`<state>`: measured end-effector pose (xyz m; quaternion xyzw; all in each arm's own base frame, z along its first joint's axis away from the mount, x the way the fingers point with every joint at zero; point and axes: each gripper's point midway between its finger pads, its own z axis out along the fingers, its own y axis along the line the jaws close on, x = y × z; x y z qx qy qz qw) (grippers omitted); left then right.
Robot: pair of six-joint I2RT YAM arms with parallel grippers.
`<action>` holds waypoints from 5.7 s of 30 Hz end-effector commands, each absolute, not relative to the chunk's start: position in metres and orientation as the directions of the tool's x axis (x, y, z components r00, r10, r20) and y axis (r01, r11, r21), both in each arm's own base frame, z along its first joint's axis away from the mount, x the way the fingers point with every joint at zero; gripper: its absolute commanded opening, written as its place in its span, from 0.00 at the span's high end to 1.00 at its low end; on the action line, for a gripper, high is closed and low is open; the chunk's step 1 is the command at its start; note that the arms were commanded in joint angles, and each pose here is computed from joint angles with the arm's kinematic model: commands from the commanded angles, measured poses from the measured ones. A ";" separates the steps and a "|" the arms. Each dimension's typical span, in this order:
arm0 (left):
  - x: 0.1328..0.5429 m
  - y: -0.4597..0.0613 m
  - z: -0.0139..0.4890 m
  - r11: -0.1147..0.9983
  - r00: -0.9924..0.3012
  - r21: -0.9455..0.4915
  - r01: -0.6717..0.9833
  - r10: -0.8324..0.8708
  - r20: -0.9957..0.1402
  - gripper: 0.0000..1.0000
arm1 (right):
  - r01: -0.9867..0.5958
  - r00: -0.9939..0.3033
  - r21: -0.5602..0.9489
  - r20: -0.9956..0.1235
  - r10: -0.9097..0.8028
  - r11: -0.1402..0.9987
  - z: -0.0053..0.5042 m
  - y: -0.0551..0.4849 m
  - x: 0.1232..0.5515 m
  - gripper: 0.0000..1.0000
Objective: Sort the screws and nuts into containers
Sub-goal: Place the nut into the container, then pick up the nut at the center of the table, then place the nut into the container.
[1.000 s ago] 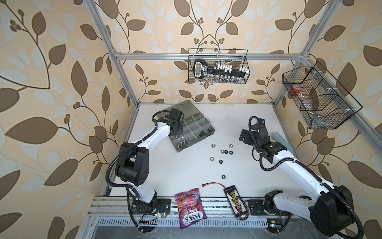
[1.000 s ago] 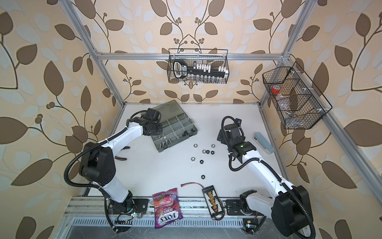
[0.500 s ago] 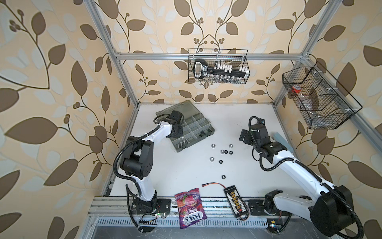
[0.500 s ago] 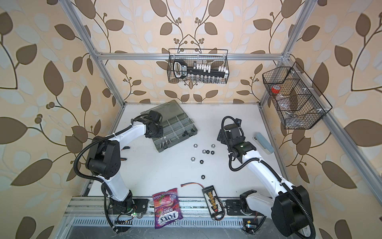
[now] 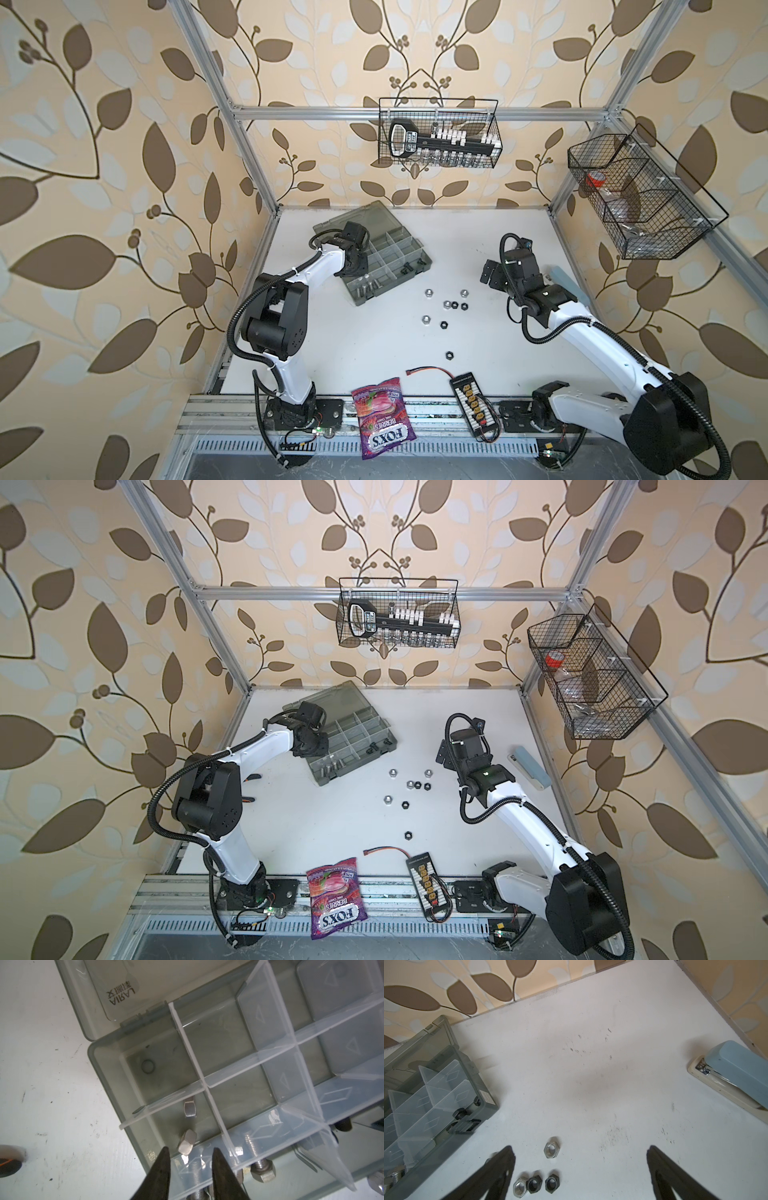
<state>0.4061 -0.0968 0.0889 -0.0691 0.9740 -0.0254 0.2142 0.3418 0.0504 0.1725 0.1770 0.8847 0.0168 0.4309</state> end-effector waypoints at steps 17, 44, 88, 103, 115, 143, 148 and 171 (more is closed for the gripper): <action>0.325 -0.240 0.134 0.940 -0.874 -0.213 0.266 0.142 -0.465 0.53 | 0.329 -0.570 0.178 -0.746 0.345 0.928 0.165 0.045 0.338 0.00; 0.268 -0.339 0.034 0.874 -0.878 -0.176 0.453 0.403 -0.257 0.52 | 0.344 -0.576 0.160 -0.743 0.342 0.925 0.161 0.042 0.338 0.00; 0.256 -0.324 0.007 0.876 -0.867 0.017 0.482 0.480 -0.132 0.74 | 0.351 -0.575 0.156 -0.742 0.344 0.923 0.160 0.039 0.340 0.00; 0.271 -0.321 0.036 0.891 -0.862 0.053 0.452 0.451 -0.231 0.85 | 0.348 -0.573 0.160 -0.744 0.345 0.924 0.162 0.040 0.341 0.00; 0.318 -0.270 0.094 0.942 -0.870 0.083 0.325 0.332 -0.364 0.86 | 0.340 -0.573 0.170 -0.742 0.347 0.925 0.164 0.042 0.341 0.01; 0.404 -0.085 0.108 0.992 -0.894 0.031 -0.126 -0.100 -0.436 0.86 | 0.330 -0.583 0.179 -0.733 0.350 0.927 0.161 0.045 0.343 0.01; 0.403 -0.078 0.099 0.989 -0.898 0.019 -0.146 -0.125 -0.422 0.86 | 0.331 -0.586 0.182 -0.730 0.353 0.926 0.160 0.046 0.344 0.00; 0.403 -0.072 0.091 0.986 -0.901 0.017 -0.168 -0.147 -0.408 0.63 | 0.334 -0.583 0.179 -0.733 0.352 0.925 0.160 0.045 0.341 0.00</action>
